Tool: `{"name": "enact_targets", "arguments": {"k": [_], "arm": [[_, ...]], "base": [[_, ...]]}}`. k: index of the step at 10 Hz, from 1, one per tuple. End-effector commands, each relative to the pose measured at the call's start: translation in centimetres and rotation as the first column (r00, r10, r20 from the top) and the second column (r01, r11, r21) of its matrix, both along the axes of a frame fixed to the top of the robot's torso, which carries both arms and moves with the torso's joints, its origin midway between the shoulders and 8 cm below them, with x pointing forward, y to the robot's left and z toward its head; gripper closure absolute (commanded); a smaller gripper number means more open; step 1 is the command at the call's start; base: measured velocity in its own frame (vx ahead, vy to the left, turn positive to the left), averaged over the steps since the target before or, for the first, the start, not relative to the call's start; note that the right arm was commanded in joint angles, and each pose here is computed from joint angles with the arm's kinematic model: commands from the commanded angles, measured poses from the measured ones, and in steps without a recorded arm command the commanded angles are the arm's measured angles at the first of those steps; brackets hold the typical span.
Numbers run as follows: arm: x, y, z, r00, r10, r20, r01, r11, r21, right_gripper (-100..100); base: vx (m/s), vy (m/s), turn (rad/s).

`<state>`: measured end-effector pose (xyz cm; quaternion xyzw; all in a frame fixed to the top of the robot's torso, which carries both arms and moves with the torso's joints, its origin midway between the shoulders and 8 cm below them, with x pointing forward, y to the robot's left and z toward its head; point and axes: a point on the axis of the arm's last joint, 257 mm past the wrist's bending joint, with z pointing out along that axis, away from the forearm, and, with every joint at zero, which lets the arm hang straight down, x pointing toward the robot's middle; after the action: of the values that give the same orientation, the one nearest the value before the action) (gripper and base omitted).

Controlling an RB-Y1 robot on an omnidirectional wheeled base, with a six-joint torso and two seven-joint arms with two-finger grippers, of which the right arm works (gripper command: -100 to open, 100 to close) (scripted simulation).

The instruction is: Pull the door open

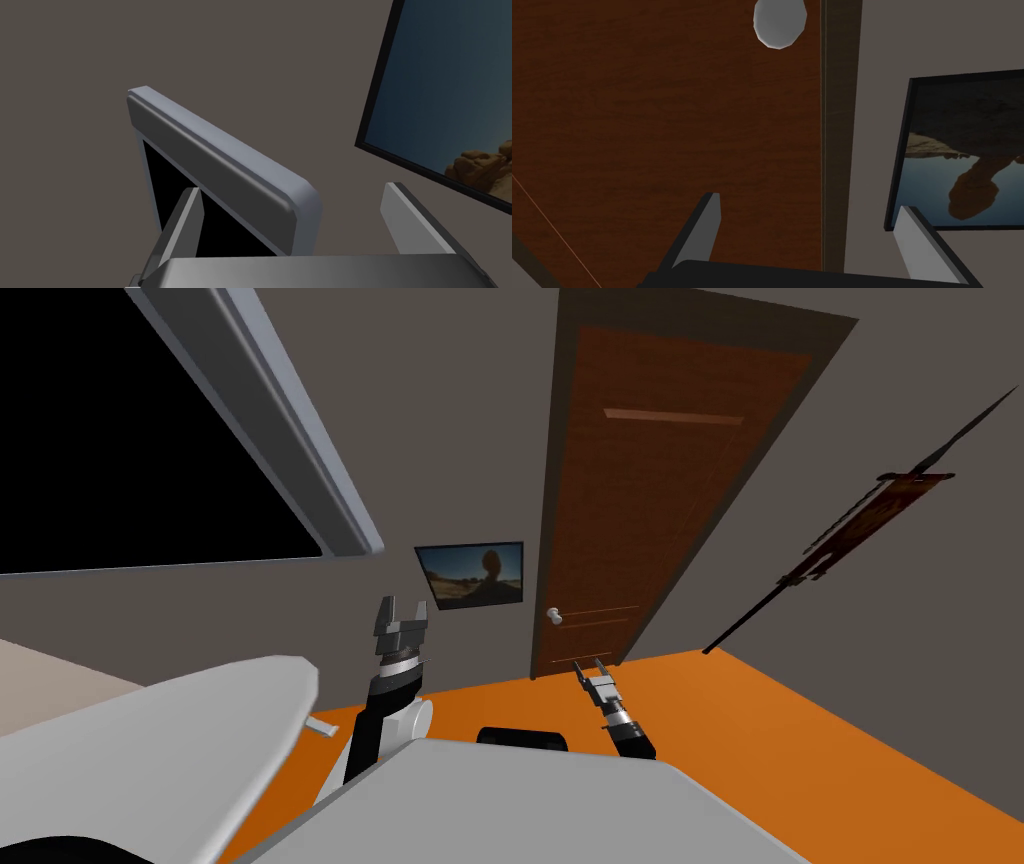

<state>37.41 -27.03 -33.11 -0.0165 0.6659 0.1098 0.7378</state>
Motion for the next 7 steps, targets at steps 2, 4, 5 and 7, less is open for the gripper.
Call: {"name": "enact_targets", "arguments": {"k": [2,4,5,7], "arm": [[-0.7,0.9,-2.2,0.9994,0.014,-0.033,-0.016,0.998,-0.061,-100],[-1.0,1.5,-3.3,0.9986,0.021,-0.049,-0.025,0.996,-0.086,-100],[-1.2,1.7,-3.7,0.9983,0.024,-0.054,-0.029,0.995,-0.094,-100],[-1.7,2.5,-5.0,0.9967,0.034,-0.073,-0.043,0.992,-0.120,-100]], "base": [[0.181,0.016,-0.066],[0.159,0.004,-0.045],[0.143,0.004,-0.044],[0.150,-0.012,-0.059]]}}
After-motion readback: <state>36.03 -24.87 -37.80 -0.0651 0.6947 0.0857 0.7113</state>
